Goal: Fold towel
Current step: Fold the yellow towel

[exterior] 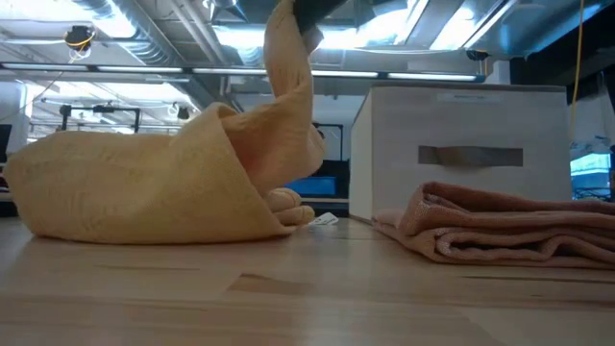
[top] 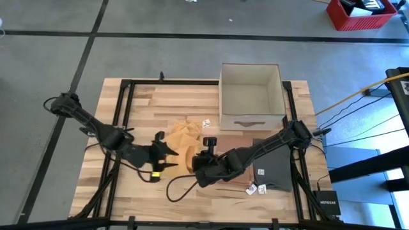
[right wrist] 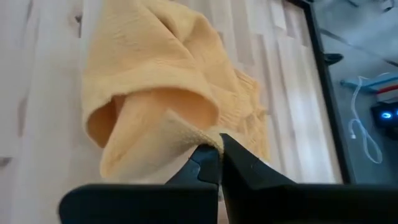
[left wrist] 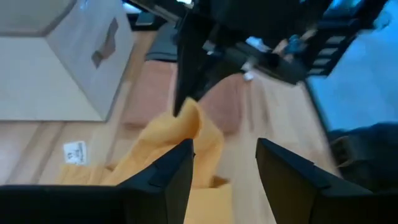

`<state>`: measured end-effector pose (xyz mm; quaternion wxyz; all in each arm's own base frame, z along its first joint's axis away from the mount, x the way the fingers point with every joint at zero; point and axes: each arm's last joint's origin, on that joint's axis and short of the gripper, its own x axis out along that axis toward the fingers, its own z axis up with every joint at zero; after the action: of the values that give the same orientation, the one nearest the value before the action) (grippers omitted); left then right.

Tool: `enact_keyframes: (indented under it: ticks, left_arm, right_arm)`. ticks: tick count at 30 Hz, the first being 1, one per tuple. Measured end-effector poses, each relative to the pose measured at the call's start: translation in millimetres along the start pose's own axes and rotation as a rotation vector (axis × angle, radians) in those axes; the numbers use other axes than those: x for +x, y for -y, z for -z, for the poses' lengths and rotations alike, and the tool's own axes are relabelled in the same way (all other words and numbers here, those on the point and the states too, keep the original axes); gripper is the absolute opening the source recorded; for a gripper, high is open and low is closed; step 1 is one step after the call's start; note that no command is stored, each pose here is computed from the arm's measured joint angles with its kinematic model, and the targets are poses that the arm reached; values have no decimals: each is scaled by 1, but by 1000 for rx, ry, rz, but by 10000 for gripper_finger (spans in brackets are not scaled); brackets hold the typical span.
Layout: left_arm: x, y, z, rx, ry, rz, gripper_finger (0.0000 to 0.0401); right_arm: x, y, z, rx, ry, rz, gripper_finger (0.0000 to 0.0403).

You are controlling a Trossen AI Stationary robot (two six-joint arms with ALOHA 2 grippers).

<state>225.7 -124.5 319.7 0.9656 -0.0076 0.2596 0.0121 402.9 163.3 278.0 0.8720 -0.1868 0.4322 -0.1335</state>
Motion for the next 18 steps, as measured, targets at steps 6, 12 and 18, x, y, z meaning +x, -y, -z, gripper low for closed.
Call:
enact_keyframes:
  ticks: [6, 12, 18]
  left_arm:
    - [42, -7, 4, 65, -52, -70, 166]
    - [71, -13, 3, 19, -48, -39, 166]
    - [89, -18, 5, -43, -63, -25, 166]
  right_arm:
    - [2, 3, -1, 27, -2, -3, 7]
    - [0, 4, 0, 36, -4, -1, 8]
    - [0, 3, 0, 42, -4, -1, 9]
